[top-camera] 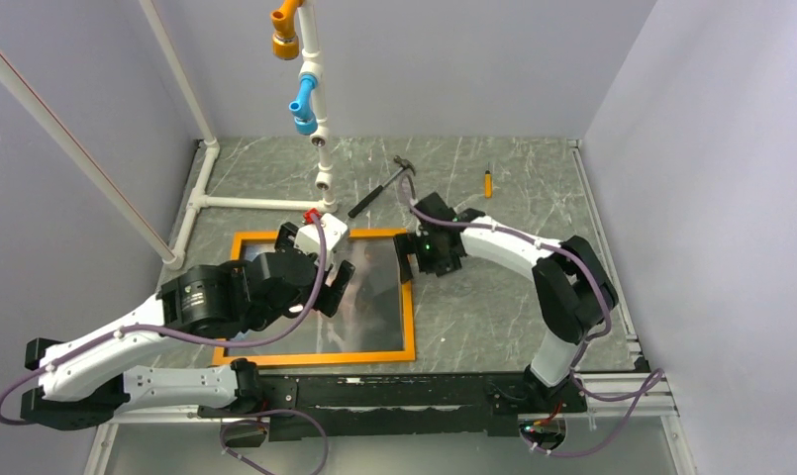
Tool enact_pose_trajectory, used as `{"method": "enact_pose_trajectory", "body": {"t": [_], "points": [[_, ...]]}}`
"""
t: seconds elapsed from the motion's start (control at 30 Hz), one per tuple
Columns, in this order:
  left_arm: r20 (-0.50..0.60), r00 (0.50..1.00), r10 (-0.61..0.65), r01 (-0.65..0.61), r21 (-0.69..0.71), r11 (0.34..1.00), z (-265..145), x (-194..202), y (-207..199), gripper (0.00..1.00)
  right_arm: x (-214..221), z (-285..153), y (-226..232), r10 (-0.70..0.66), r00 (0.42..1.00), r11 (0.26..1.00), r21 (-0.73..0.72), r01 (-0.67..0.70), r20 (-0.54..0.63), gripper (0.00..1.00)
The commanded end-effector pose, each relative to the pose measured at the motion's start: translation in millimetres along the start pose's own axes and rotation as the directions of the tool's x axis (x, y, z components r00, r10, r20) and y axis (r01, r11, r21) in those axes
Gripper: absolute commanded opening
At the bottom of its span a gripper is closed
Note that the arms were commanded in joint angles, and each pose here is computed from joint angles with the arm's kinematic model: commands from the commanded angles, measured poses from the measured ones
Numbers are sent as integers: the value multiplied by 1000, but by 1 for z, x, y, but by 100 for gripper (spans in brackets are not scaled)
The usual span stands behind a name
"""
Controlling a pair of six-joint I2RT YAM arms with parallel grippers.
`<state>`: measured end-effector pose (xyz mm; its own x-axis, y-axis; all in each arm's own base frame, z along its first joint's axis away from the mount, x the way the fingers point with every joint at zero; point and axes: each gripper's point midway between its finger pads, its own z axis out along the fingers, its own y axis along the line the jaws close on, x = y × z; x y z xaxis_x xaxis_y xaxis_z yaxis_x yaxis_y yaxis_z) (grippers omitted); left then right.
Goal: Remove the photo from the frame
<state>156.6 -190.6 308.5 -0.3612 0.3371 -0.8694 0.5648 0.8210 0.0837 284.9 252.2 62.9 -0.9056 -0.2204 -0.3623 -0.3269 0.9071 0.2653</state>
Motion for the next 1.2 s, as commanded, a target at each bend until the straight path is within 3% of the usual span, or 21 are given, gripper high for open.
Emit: {"method": "enact_pose_trajectory", "body": {"t": [0.0, 0.07, 0.3, 0.5, 0.67, 0.83, 0.9, 1.17], "points": [[28, 985, -168, 168, 17, 986, 10, 3, -7, 85, 4, 1, 8, 159, 981, 985, 44, -165, 111, 100], [12, 984, -180, 179, 22, 984, 11, 9, -9, 85, 9, 9, 10, 168, 980, 981, 80, -177, 111, 99], [6, 981, -195, 195, 11, 981, 7, 18, -4, 85, 23, 28, 18, 149, 983, 980, 118, -162, 109, 75], [20, 981, -192, 191, 11, 981, 3, 15, 0, 85, 33, 46, 21, 139, 988, 981, 126, -147, 72, 64], [23, 982, -190, 190, -1, 982, -1, 16, 6, 85, 24, 34, 32, 123, 988, 987, 95, -131, 92, 22], [44, 980, -193, 193, -10, 981, -6, 13, 12, 85, 7, 4, 48, 122, 986, 990, 50, -129, 117, 5], [51, 980, -193, 194, -16, 981, -8, 10, 14, 85, 0, -9, 52, 123, 983, 990, 44, -130, 136, 0], [77, 977, -201, 204, -26, 979, -16, 4, 21, 85, -3, -33, 42, 125, 975, 970, 183, -159, 181, 0]]}}
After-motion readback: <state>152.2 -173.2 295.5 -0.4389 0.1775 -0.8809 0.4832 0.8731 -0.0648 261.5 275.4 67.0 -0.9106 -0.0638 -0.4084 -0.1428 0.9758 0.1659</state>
